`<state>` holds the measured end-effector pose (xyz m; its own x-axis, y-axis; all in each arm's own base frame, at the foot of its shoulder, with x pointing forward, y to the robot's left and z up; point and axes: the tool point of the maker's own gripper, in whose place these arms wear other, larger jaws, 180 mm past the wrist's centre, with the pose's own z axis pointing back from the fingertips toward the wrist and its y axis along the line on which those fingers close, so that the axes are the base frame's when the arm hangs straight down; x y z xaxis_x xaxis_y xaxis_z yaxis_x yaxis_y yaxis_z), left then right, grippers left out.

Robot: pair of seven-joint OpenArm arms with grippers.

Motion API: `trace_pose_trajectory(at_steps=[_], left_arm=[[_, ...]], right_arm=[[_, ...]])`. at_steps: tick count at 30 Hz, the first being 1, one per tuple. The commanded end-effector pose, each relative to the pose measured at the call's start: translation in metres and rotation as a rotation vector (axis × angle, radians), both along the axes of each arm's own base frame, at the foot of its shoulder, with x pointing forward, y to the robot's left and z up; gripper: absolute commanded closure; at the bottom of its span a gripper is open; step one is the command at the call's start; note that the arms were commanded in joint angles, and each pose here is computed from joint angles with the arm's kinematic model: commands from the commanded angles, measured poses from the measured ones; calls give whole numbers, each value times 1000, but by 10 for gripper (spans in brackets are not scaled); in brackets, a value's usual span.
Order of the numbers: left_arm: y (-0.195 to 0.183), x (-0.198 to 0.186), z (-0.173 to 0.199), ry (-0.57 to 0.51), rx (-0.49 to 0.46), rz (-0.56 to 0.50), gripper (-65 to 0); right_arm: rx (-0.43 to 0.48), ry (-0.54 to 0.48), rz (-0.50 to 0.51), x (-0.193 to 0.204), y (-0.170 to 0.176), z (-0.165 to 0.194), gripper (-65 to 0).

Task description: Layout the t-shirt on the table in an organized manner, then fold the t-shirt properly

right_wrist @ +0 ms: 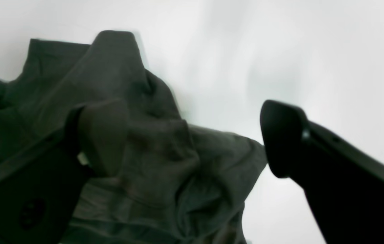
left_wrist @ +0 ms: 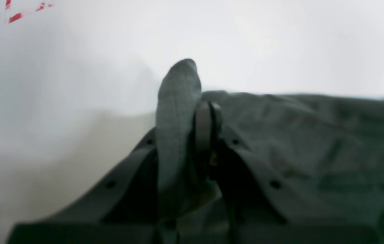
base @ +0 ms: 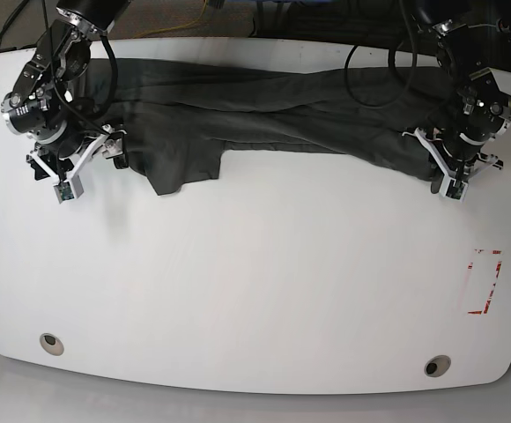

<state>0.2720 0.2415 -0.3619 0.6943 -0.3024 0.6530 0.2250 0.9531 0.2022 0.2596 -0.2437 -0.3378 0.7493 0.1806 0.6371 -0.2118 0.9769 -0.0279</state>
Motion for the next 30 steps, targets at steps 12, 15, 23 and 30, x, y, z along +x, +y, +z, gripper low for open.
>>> trace_pose_trajectory(at_steps=[12,15,23,30], left_arm=[[18,-56,-14,108,57,29,-23],[27,-67,-16,127,65,58,-23],[33,-89,-26,182,74,69,-38],[37,-90,-25,184,84,69,-288]], right_arm=[[5,-24,-2,5,-4,4,-588],[12,-14,-5,4,-4,0,-588],[12,-12,-5,4,-4,0,-588],[16,-16,-5,5,-3,0,-588]])
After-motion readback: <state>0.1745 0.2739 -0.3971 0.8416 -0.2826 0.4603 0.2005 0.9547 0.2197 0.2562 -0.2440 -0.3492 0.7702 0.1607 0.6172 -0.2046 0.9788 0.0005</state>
